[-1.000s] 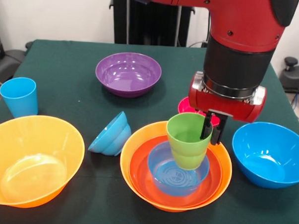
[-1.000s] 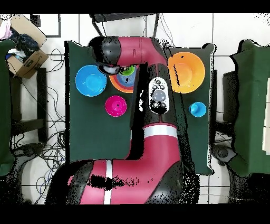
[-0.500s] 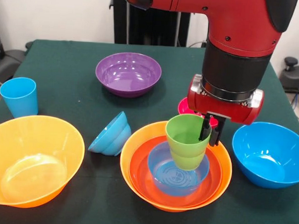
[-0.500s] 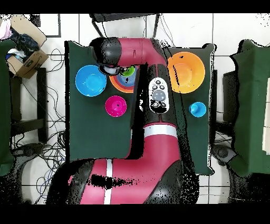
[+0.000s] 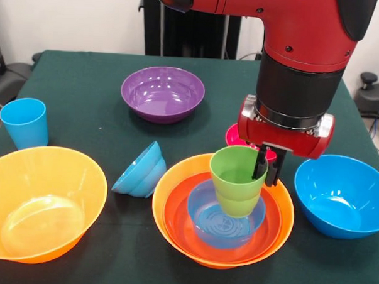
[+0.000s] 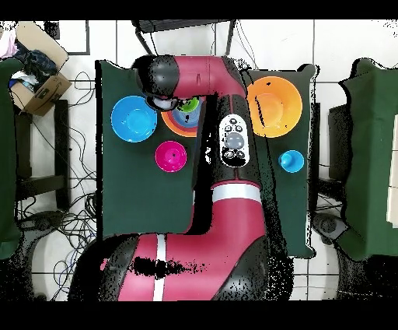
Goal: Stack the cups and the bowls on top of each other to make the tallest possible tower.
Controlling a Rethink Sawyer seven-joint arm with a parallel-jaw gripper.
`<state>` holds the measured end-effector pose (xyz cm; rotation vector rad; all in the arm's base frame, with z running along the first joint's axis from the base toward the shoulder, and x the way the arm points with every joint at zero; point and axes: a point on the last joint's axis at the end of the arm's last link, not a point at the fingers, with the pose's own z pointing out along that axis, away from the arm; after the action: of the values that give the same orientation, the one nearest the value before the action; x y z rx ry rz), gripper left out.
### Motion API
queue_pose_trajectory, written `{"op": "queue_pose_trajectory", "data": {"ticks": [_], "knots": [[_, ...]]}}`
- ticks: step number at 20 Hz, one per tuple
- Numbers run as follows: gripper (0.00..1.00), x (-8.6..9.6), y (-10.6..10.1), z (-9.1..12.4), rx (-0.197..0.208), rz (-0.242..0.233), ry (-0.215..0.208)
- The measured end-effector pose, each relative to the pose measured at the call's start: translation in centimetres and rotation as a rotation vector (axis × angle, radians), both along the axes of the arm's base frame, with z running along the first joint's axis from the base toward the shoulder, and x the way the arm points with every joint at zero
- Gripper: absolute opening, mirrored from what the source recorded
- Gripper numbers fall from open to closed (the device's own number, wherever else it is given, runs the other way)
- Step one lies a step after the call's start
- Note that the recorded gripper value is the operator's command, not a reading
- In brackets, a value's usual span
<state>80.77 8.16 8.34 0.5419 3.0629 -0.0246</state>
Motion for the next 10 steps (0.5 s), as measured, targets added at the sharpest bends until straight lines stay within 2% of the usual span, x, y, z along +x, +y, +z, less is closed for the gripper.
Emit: {"op": "queue_pose_trajectory", "data": {"ticks": [10], "knots": [[0.0, 0.51, 0.0, -0.11, 0.0, 0.001, -0.04]]}}
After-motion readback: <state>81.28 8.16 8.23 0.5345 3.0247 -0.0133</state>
